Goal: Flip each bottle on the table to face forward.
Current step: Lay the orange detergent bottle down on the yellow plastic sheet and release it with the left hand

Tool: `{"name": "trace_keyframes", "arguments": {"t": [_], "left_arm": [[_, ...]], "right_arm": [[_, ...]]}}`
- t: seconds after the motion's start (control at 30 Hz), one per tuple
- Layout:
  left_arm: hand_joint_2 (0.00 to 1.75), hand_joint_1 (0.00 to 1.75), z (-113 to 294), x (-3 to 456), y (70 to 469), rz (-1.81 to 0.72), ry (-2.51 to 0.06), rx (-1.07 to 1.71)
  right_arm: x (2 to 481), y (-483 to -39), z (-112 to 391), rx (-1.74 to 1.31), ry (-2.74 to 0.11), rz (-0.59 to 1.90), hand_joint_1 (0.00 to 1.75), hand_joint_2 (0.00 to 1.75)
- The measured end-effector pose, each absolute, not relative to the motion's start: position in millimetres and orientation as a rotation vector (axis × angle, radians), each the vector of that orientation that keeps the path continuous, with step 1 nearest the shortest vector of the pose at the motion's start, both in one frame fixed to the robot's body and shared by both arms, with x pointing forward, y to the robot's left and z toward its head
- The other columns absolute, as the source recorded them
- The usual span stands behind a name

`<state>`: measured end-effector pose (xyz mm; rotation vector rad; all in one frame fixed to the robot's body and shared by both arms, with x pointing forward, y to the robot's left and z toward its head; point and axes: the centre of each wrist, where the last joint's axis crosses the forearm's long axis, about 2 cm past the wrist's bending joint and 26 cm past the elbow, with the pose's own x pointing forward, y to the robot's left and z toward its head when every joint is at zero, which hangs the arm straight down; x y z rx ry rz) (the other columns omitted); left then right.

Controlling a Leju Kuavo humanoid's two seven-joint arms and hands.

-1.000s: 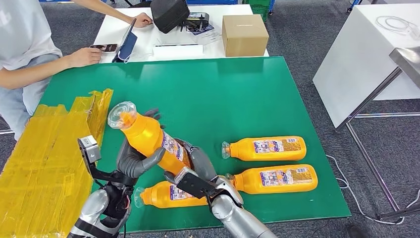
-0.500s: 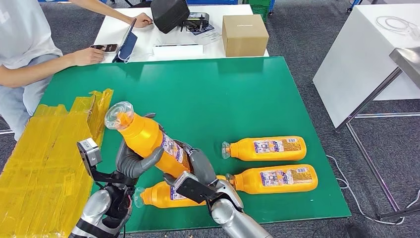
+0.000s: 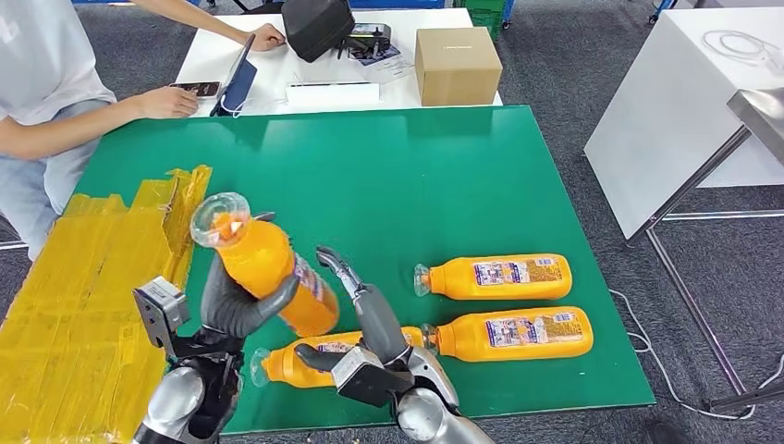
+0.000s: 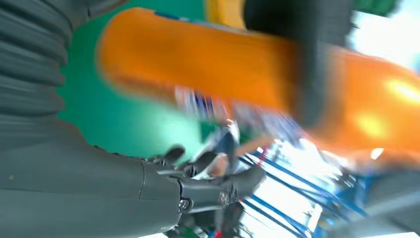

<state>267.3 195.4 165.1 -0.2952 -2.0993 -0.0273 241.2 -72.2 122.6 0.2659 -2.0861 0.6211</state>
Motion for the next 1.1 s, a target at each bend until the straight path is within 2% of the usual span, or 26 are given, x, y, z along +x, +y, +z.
{"name": "trace_keyframes", "arguments": {"t": [0.13, 0.27, 0.33, 0.4, 0.47, 0.7, 0.87, 1.1], "left_arm": [[1.75, 1.75, 165.0, 273.1, 224.5, -0.075, -2.194, 0.156], [1.75, 1.75, 165.6, 276.0, 245.6, -0.083, -2.214, 0.339], [1.75, 1.75, 165.7, 276.5, 250.1, -0.084, -2.215, 0.374], [1.75, 1.75, 166.1, 276.7, 254.2, -0.098, -2.217, 0.449], [1.75, 1.75, 166.9, 276.8, 260.5, -0.129, -2.216, 0.578], [1.75, 1.75, 164.8, 279.6, 279.6, -0.358, -2.152, 1.030], [1.75, 1.75, 153.9, 284.1, 285.3, -0.628, -2.029, 1.297], [1.75, 1.75, 121.2, 282.0, 302.8, -1.003, -1.777, 1.386]], "right_arm": [[232.7, -81.0, 137.1, 0.321, -2.123, 0.490, 0.00, 1.75], [226.9, -93.0, 147.3, 0.336, -2.157, 0.409, 0.00, 1.75], [225.4, -97.0, 150.5, 0.337, -2.171, 0.390, 0.00, 0.87], [223.8, -101.1, 153.1, 0.338, -2.184, 0.361, 0.00, 0.87], [222.0, -107.1, 155.5, 0.333, -2.197, 0.321, 0.00, 1.75], [218.6, -133.1, 163.2, 0.262, -2.245, 0.200, 0.00, 1.75], [217.1, -148.9, 171.1, 0.180, -2.301, 0.153, 0.00, 1.75], [218.3, -164.4, 179.4, 0.126, -2.335, 0.156, 0.00, 1.75]]}}
